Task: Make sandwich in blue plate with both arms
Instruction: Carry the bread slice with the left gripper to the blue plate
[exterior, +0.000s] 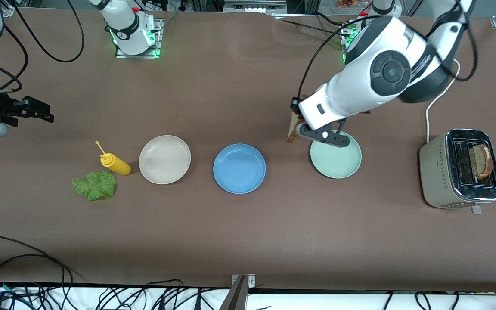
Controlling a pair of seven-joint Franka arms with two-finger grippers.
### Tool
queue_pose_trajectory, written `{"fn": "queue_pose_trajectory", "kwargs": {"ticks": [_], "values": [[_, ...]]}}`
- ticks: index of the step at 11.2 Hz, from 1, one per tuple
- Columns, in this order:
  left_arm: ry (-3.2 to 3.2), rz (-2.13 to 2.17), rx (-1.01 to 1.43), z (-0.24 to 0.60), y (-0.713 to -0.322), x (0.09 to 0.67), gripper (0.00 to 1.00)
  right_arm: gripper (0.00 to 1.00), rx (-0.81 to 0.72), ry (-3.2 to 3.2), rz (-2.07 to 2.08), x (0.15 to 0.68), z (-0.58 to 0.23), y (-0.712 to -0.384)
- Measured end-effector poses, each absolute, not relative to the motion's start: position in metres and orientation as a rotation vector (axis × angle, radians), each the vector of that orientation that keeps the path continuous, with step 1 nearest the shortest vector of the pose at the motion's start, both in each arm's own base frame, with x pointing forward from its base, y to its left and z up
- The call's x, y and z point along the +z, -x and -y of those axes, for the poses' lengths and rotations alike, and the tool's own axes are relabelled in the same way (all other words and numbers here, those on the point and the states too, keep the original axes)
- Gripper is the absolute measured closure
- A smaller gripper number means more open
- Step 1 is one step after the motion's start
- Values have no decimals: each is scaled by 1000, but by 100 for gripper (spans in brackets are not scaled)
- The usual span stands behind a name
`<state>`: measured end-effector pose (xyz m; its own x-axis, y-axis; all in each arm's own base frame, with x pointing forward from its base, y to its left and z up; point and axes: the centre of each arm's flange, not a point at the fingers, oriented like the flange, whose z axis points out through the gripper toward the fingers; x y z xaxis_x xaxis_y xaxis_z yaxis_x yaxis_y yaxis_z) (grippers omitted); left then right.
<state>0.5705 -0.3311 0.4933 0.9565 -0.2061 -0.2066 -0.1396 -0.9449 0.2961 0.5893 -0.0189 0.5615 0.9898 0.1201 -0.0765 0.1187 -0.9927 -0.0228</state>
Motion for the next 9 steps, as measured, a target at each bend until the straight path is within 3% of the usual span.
{"fn": "queue_pose_trajectory", "kwargs": {"ticks": [9], "values": [[-2611,21,-270,412,-603,363,91,0,123,3115,188,560,19,-590]]}}
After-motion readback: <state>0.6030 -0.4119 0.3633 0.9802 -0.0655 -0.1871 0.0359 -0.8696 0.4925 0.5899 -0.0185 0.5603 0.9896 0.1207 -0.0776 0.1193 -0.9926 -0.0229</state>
